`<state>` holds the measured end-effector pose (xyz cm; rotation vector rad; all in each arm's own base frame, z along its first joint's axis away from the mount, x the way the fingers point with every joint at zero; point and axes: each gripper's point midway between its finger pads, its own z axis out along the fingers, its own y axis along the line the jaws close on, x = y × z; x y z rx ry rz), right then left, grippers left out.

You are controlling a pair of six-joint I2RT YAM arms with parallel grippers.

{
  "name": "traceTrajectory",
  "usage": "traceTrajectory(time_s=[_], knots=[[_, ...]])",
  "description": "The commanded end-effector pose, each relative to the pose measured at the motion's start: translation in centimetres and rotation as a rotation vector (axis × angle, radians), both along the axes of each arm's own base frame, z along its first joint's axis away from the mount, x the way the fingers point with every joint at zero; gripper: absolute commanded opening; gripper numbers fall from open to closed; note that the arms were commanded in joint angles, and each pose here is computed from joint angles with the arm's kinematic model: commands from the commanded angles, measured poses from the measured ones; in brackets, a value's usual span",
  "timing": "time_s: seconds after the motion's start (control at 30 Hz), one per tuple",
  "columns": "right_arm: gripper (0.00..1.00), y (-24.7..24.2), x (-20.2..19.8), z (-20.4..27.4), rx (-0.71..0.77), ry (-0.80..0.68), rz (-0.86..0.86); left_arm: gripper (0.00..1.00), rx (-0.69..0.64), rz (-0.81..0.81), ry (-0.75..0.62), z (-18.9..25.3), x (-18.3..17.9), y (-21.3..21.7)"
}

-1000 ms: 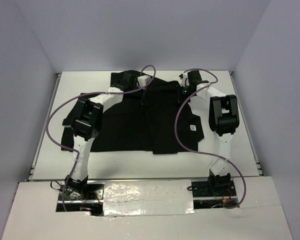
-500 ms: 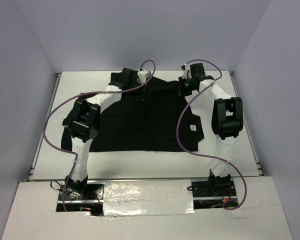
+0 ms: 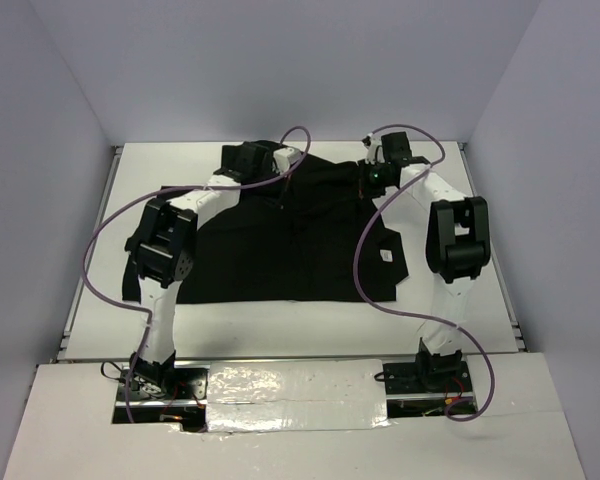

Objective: Fold and stack the long sleeve shirts
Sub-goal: Fold the shirt

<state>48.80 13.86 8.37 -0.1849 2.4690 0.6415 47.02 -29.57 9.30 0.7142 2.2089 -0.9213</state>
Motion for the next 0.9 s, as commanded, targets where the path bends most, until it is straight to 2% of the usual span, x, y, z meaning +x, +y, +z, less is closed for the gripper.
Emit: traceTrajectory(time_s=[0.0, 0.17, 0.27, 0.5, 0.87], knots=[[0.00, -0.1, -1.1, 5.9, 0.006, -0.157, 0.046, 0.00, -0.080, -0.110, -0.154, 5.8, -1.3, -0.5], [0.00, -0.4, -4.4, 8.0, 0.022, -0.236, 0.038, 0.00, -0.111, -0.202, -0.183, 7.3, -4.1, -0.5], [0.00, -0.6, -7.1, 7.9, 0.046, -0.219, -0.002, 0.00, -0.099, -0.262, -0.174, 6.8, -6.8, -0.6], [0.00, 0.2, -13.7, 3.9, 0.039, -0.118, -0.014, 0.00, -0.024, -0.408, -0.093, 3.2, -13.8, -1.5], [0.00, 0.1, -19.5, 0.5, 0.045, -0.030, -0.052, 0.01, -0.017, -0.449, -0.061, 1.8, -17.5, -1.0]])
